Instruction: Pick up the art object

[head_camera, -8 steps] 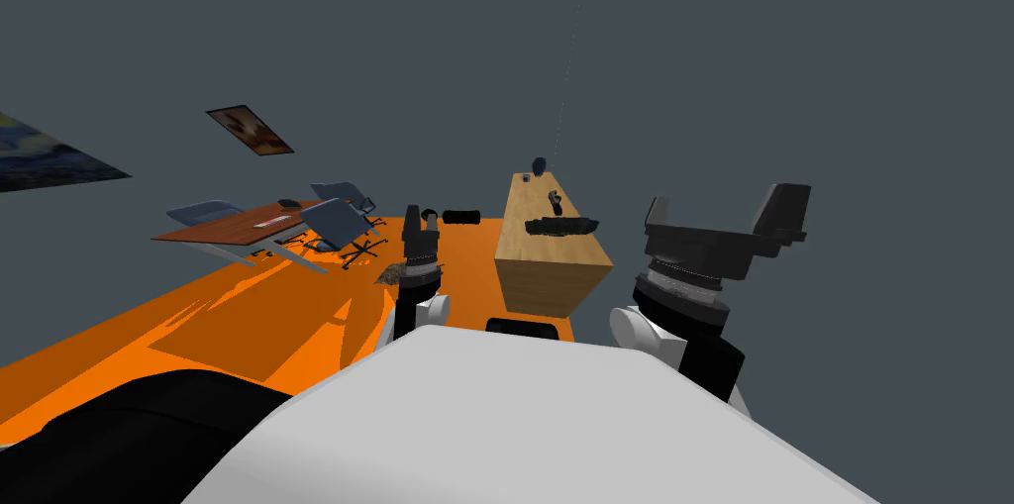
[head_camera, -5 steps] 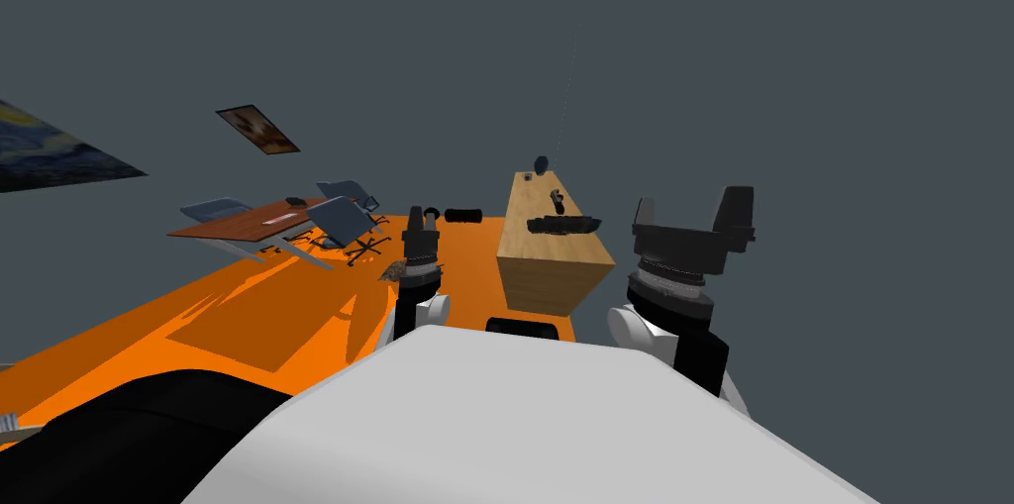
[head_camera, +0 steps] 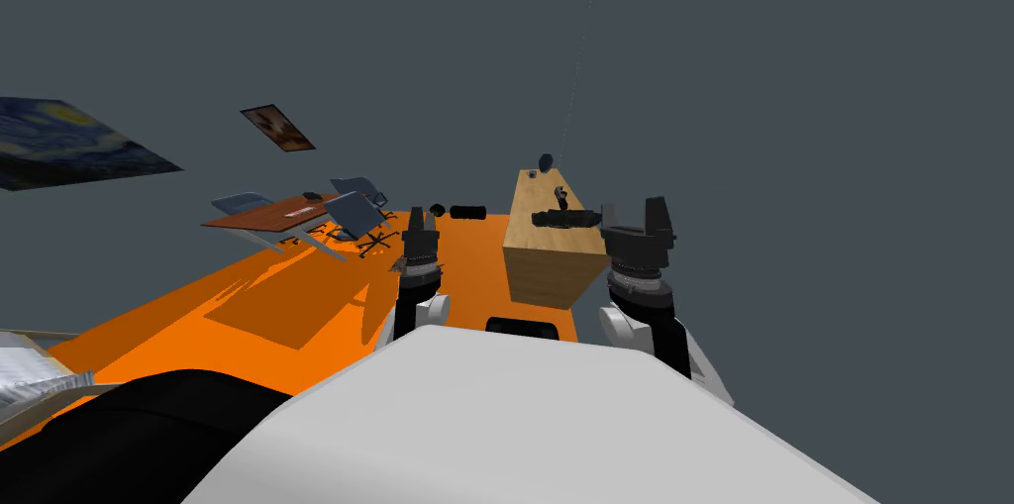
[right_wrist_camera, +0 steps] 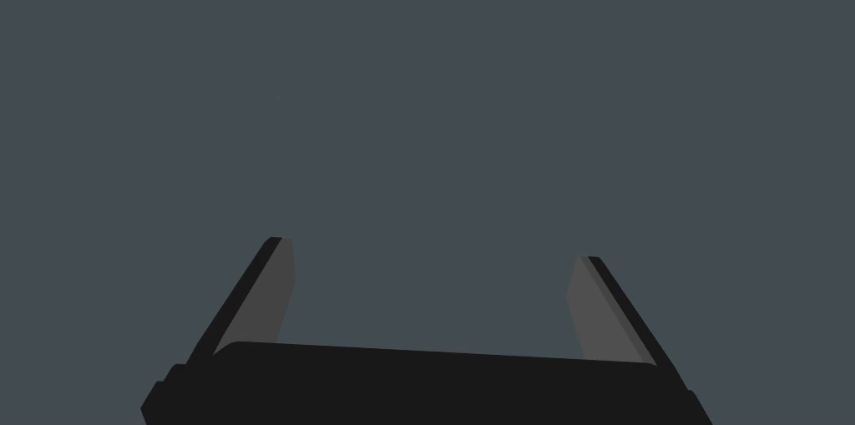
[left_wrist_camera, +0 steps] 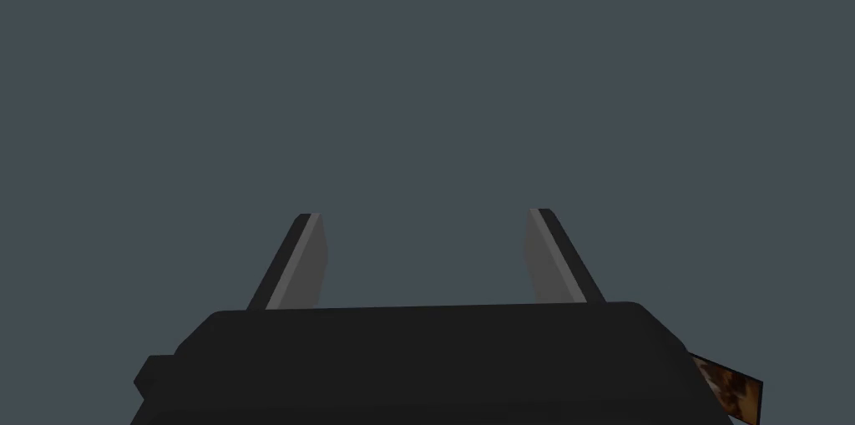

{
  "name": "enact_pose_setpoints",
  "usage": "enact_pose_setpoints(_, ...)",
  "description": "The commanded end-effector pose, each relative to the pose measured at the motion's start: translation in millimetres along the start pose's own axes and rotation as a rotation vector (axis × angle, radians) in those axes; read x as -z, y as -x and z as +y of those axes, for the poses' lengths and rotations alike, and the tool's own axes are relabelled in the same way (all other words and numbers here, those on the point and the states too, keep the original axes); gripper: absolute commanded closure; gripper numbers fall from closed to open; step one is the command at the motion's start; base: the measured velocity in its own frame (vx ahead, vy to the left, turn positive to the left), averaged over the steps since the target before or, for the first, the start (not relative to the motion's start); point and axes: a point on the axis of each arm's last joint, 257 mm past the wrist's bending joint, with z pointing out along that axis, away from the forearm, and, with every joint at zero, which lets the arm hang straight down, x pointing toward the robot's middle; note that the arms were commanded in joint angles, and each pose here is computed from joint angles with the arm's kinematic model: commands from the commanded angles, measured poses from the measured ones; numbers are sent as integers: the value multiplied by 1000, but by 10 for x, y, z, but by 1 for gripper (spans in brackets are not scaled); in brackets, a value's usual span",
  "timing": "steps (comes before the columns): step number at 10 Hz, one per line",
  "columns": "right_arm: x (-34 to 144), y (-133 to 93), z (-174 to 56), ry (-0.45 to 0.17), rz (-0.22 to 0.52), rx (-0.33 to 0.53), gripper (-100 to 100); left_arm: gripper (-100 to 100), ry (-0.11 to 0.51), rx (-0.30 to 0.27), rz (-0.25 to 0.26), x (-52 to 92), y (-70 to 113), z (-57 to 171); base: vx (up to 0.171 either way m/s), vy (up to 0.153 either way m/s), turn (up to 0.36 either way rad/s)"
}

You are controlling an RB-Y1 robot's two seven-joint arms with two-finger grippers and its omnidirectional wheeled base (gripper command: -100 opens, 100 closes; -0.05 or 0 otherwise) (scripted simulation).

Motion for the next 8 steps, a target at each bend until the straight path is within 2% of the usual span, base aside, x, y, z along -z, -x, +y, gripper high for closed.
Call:
enact_pose_setpoints(1,21,-79,-63,-1,37,5,-100,0,0,0,0,0,0,0,-84,31,37)
enact_pose_setpoints(3,78,-462,-180,14,172,14,-100,0,0,0,0,0,0,0,-133,57,103)
enact_pose_setpoints(4,118,-483,-245,-2,191,23,-100,0,0,0,0,0,0,0,-124,38,24)
enact_pose_setpoints(5,172,-691,-292,12,269,32,-100,0,0,0,0,0,0,0,-104,13,76)
enact_pose_setpoints(6,203,-693,-344,-1,277,34,-100,0,0,0,0,0,0,0,-77,16,53)
enact_pose_setpoints(7,282,-904,-388,15,364,46,-100,0,0,0,0,0,0,0,-98,39,86)
enact_pose_setpoints(8,314,-903,-448,0,368,48,-100,0,0,0,0,0,0,0,-78,33,51)
